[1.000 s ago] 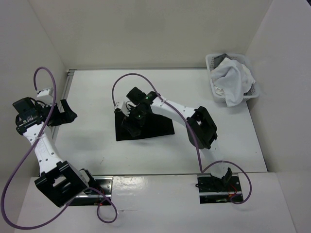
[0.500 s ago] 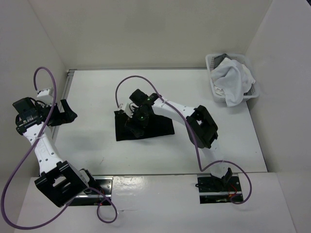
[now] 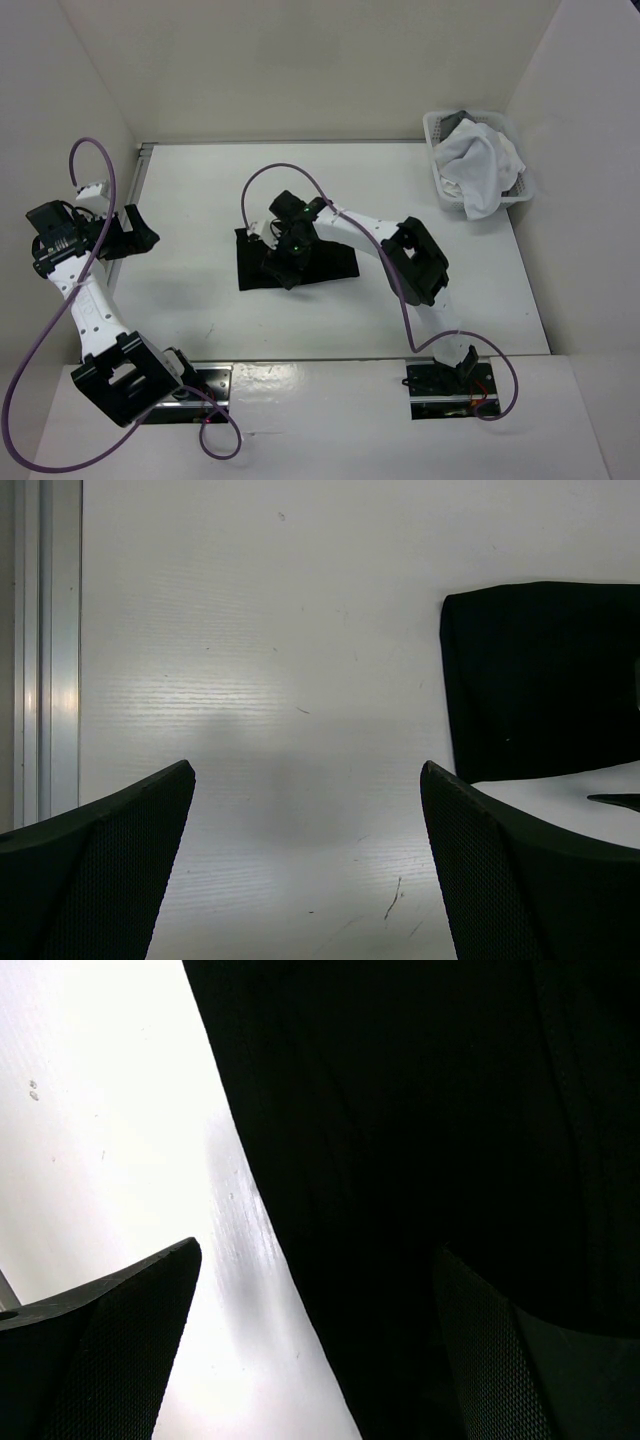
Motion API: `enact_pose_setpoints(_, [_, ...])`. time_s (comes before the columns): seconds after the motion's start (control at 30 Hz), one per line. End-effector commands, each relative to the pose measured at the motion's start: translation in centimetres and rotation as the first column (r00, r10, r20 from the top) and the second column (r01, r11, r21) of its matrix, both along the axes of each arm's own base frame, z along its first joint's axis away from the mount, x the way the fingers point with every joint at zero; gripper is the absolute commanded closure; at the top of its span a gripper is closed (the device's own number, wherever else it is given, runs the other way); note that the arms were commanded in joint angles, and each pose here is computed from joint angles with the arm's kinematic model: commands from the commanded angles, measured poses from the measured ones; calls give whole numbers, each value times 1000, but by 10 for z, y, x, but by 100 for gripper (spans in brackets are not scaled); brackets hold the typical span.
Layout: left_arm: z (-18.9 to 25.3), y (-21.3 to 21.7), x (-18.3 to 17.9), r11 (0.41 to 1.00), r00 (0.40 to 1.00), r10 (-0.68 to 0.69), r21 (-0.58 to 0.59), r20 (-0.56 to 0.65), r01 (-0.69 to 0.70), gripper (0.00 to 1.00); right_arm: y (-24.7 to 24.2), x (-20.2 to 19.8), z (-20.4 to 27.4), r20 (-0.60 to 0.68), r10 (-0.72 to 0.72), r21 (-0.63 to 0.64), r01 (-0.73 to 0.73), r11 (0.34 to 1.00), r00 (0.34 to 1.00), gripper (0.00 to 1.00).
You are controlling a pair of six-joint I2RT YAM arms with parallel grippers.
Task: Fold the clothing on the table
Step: Fold the skirt
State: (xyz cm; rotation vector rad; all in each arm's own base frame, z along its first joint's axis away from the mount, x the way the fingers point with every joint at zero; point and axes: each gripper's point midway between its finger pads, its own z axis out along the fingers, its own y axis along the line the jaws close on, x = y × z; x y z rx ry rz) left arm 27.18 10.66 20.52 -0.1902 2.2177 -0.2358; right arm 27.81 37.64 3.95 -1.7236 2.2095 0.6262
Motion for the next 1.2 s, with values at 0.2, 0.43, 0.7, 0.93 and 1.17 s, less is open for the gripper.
enact_pose_setpoints(0.2, [4,-5,1,999,999,-34,-11,23,34,1,-3,-1,12,9,-1,26,0,1000,1000,1])
enact_pose_setpoints(0.43, [5,-8,1,998,997,-66,-7,31,66,1,-8,-10,8,-31,14,5,-14,1000,999,1])
enact_pose_setpoints(0.7, [-5,-70,17,960,962,-267,74,-59,271,1,-13,-5,96,98,-5,88,-3,996,995,1])
enact_pose_setpoints(0.93, [-52,-149,56,834,819,-539,12,-197,552,1,-61,32,115,149,-209,89,197,976,967,1])
enact_pose_setpoints(1.17, [-87,-182,99,762,741,-634,-19,-219,647,18,-143,69,113,135,-432,86,424,902,892,2])
